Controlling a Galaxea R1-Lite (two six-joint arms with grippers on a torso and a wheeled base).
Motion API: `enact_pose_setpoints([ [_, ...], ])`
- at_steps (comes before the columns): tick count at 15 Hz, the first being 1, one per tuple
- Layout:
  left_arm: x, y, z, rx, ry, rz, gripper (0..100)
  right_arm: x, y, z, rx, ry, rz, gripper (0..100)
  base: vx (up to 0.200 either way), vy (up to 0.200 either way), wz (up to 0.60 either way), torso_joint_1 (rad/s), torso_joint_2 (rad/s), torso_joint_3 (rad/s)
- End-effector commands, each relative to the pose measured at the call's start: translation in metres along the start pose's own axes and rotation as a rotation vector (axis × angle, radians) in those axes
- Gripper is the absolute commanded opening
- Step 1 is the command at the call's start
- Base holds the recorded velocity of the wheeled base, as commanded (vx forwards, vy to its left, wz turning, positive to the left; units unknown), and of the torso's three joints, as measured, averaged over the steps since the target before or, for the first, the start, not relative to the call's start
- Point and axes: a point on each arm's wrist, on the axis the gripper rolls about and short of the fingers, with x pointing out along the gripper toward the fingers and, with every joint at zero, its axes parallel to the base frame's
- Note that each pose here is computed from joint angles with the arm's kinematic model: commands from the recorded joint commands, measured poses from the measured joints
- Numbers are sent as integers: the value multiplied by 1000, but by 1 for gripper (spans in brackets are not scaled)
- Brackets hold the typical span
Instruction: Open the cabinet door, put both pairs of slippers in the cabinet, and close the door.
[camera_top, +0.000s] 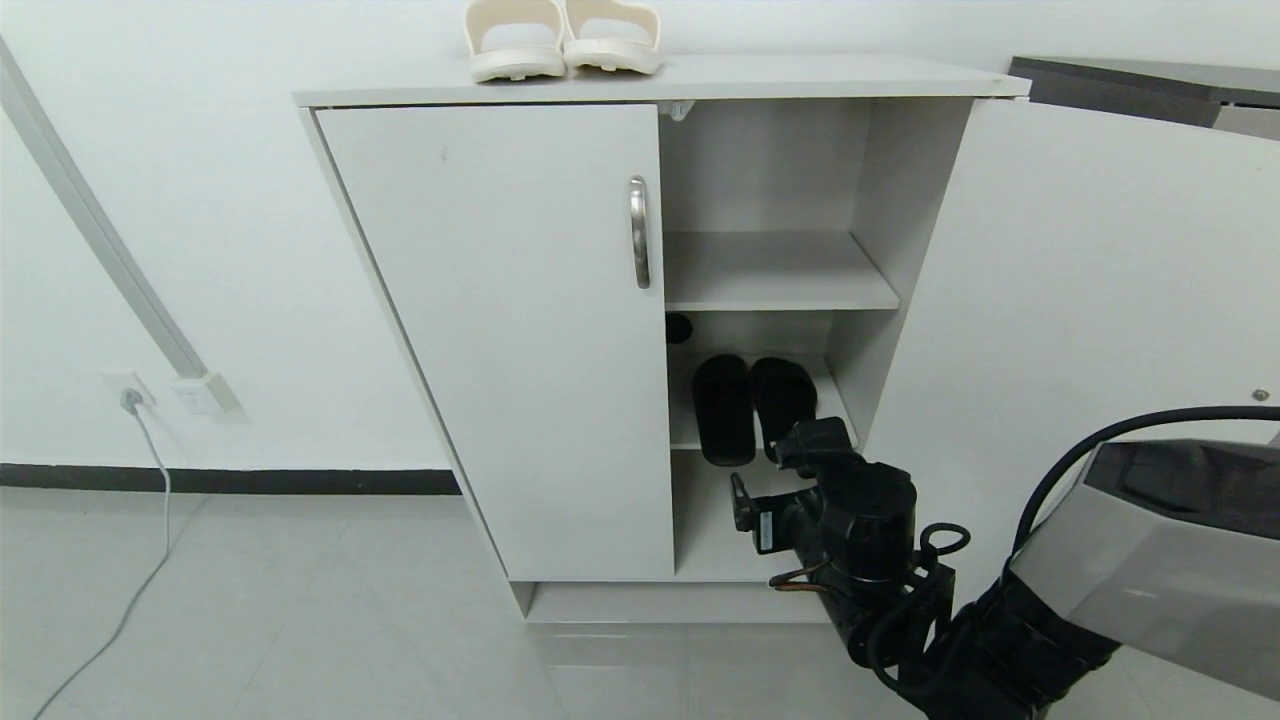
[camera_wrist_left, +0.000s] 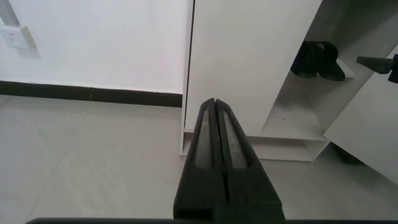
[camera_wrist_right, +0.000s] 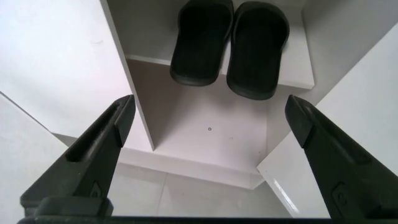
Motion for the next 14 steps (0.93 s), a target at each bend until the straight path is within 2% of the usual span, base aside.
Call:
enact_pose_setpoints([
  [1,0,0,0,-1,1,1,0,0,1,-2,-3,3,0,100,0,200,0,7,-2,7],
  [14,0,0,0,-1,1,1,0,3,0,-7,-3,5,-1,100,0,200,0,1,2,3],
])
